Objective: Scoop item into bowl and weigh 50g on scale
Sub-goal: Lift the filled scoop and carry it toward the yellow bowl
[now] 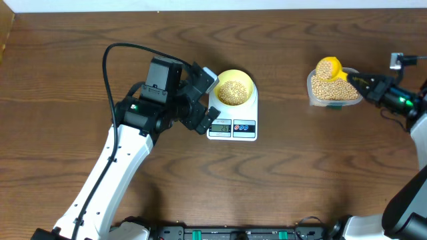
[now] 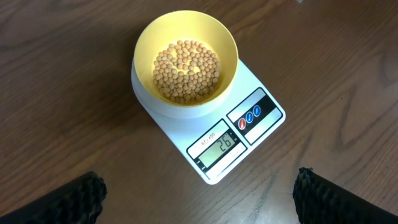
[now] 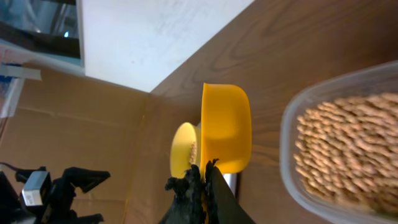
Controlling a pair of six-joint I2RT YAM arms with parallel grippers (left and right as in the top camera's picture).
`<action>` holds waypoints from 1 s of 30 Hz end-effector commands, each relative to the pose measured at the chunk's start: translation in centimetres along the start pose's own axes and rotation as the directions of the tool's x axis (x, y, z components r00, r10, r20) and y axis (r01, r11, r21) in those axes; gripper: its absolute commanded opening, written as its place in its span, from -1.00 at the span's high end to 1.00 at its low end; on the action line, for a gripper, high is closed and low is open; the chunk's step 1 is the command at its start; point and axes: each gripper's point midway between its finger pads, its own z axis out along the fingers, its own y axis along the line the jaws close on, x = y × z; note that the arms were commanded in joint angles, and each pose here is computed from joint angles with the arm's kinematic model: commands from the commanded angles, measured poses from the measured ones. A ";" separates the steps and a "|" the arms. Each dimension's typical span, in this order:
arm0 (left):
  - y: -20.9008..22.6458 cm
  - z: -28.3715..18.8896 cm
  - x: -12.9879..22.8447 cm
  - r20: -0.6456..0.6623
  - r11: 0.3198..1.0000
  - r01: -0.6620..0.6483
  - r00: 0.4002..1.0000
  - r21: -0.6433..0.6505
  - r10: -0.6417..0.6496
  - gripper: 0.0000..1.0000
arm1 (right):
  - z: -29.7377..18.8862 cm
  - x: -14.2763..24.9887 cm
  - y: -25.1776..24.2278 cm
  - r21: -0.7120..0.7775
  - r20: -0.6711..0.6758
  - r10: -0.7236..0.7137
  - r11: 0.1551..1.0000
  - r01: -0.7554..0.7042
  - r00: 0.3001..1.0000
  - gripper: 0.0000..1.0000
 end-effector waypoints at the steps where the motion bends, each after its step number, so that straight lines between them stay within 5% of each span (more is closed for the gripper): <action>1: -0.2 -0.4 0.0 0.010 1.000 0.009 1.000 0.009 -0.010 -0.96 | 1.7 0.7 1.1 -0.039 -0.043 0.053 0.998 -0.055 0.998 0.98; 30: -0.2 -0.4 0.0 0.010 1.000 0.009 1.000 0.009 -0.010 -0.96 | 12.9 6.9 8.0 -0.078 -0.204 -0.108 0.993 0.094 0.973 0.98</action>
